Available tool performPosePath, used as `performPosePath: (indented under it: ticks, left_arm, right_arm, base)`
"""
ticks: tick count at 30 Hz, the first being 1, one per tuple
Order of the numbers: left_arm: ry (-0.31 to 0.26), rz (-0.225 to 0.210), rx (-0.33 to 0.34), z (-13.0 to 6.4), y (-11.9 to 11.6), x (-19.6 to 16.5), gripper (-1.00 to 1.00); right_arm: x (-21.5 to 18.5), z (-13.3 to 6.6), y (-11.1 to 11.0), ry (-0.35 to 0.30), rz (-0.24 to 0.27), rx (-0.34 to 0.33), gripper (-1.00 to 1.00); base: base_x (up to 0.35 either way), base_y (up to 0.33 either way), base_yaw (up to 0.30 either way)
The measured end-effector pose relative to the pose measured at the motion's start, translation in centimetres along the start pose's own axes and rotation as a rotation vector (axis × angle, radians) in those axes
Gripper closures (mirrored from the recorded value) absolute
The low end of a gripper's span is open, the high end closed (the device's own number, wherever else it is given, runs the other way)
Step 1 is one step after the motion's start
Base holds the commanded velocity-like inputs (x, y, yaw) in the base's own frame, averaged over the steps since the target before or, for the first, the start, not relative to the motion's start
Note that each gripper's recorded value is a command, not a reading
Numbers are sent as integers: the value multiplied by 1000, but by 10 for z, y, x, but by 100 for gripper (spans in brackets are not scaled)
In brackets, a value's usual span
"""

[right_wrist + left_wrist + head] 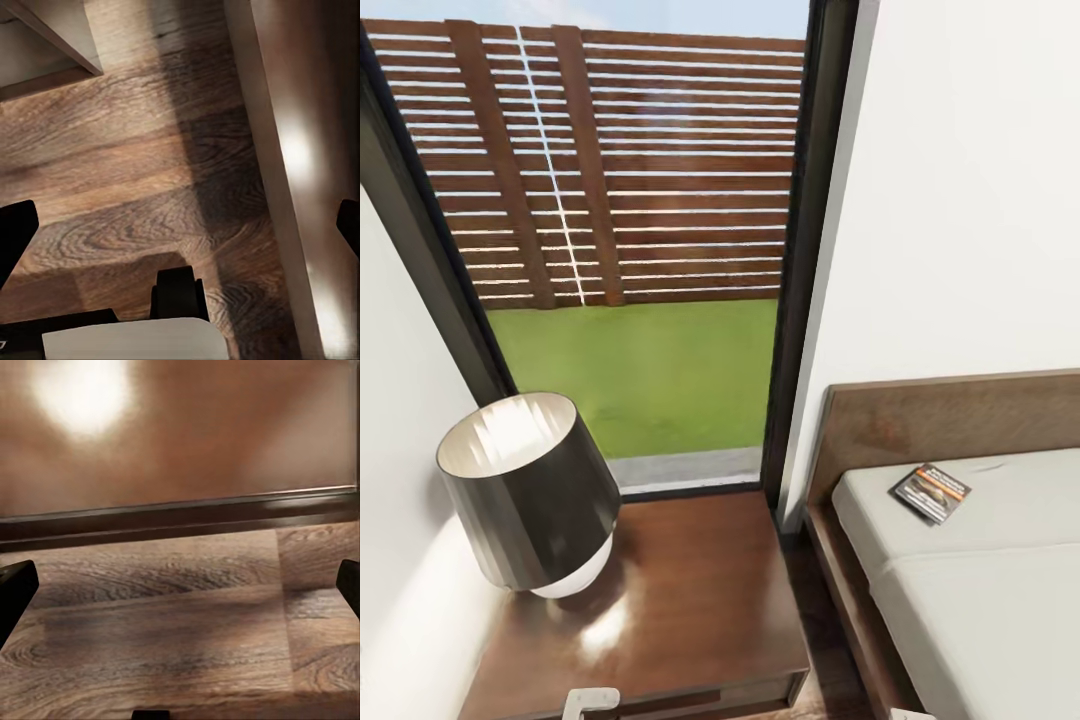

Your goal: In the bedroom, move the book from the bed onto either nightstand, and place the two sandals side by side next to the bed.

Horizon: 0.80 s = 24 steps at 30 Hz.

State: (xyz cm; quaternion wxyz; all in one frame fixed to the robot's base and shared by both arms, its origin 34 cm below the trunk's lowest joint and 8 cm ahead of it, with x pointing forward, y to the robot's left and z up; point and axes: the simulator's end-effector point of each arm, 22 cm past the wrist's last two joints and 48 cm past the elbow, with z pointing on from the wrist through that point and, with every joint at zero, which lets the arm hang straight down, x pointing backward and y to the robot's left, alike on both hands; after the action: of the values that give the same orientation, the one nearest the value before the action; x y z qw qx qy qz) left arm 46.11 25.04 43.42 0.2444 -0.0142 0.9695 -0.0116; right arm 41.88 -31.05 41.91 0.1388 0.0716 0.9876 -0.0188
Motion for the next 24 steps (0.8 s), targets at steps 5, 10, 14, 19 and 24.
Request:
performPosePath:
  ticks: [5, 10, 14, 19, 24]
  left_arm:
    - [0, -1, 0, -8, 0, -5, -100]
    - [0, -1, 0, -15, -1, -10, -100]
    - [0, -1, 0, -21, -1, -13, -100]
    - [1, -1, 0, -29, -1, -18, -100]
    - [1, -1, 0, -36, -1, -22, -100]
  right_arm:
    - [-3, -8, 0, 0, 1, 0, -100]
    - [-6, -17, 0, 0, 0, 0, -100]
    - [-9, -24, 0, 0, 1, 0, -100]
    - [-12, -32, 0, 0, 1, 0, -100]
    - [-14, -40, 0, 0, 0, 0, -100]
  base:
    - [0, 0, 0]
    - [0, 0, 0]
    - [0, 0, 0]
    - [0, 0, 0]
    - [0, 0, 0]
